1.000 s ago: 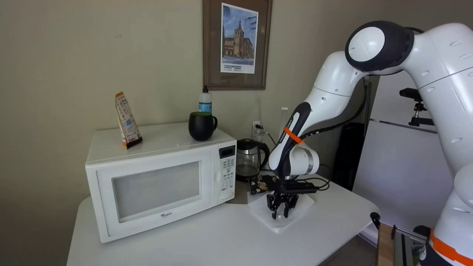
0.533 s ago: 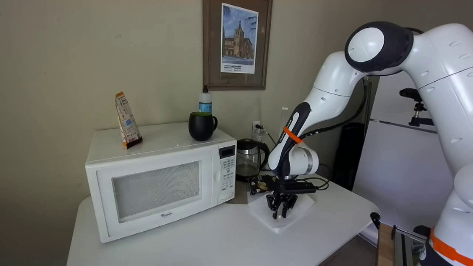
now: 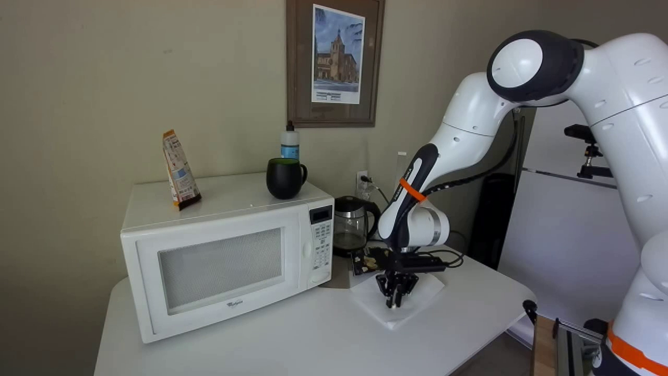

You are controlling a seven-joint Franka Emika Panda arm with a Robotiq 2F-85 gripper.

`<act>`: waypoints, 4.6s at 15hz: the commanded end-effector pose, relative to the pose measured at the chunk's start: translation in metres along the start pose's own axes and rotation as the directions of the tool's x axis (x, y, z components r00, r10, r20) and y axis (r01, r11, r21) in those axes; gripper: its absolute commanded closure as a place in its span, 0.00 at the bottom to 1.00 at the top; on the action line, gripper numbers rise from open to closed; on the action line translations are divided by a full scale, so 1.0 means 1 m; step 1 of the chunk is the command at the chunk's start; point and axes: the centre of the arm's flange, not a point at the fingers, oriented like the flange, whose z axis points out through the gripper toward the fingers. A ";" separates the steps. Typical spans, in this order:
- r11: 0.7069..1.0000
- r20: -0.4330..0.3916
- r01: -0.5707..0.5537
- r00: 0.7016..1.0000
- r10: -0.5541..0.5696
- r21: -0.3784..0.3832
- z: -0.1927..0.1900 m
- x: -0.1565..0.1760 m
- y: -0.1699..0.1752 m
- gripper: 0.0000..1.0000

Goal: Put the white object in the black packet

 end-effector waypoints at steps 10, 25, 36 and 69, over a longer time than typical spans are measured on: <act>1.000 -0.002 0.020 1.000 -0.020 0.004 0.008 -0.003 0.004 0.81; 0.922 0.065 -0.232 0.973 0.223 0.311 -0.111 0.077 0.049 0.97; 0.583 0.384 -0.683 0.730 0.565 0.440 -0.088 0.136 0.223 0.97; 0.200 0.676 -0.916 0.393 0.624 0.348 0.005 0.195 0.234 0.97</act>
